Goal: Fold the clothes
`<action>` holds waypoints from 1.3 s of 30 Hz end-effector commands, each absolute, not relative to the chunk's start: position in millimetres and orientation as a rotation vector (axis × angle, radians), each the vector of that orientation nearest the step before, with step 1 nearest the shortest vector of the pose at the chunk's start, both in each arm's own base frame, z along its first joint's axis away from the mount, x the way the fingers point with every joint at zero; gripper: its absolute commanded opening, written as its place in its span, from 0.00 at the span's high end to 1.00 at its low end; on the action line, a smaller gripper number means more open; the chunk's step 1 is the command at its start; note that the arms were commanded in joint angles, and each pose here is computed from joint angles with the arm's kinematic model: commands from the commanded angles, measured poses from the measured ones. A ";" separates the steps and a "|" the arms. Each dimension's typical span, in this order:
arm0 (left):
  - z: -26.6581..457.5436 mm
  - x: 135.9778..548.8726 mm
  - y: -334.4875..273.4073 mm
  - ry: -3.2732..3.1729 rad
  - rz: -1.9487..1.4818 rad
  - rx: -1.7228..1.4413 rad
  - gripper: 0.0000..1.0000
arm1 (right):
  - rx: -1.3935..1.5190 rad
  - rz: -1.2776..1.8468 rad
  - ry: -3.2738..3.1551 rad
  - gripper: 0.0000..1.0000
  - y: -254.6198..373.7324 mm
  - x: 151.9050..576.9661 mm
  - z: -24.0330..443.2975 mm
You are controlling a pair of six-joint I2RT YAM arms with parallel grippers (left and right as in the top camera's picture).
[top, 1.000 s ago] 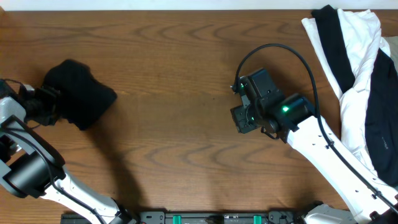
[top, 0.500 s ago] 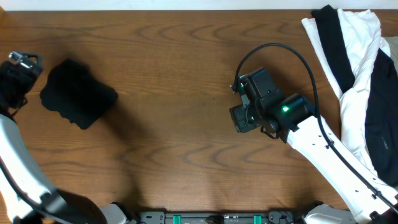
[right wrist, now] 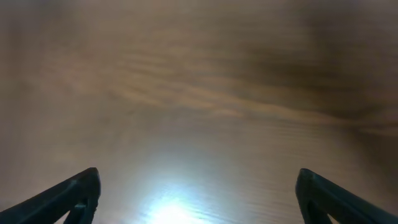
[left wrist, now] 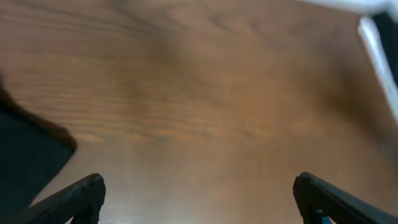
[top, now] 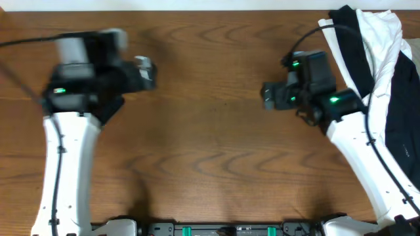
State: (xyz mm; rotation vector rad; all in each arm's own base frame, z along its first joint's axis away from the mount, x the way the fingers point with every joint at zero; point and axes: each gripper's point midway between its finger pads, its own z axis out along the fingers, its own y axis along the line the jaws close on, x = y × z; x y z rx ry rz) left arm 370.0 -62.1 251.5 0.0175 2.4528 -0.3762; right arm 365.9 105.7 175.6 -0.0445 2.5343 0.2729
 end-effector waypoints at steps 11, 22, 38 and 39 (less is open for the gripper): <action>237.3 345.0 -77.1 2.540 -0.129 0.168 0.02 | 0.009 0.162 2.561 0.01 49.9 344.5 189.4; 236.0 299.5 -63.3 2.246 -0.237 -0.022 0.02 | -0.006 0.200 2.213 0.01 46.3 268.9 233.5; 177.1 254.7 -42.0 2.294 -0.160 -0.081 0.02 | 0.042 0.173 2.355 0.01 28.4 178.5 149.9; 175.1 253.6 -41.8 2.304 -0.157 -0.081 0.02 | 0.043 0.167 2.389 0.01 27.5 172.5 144.1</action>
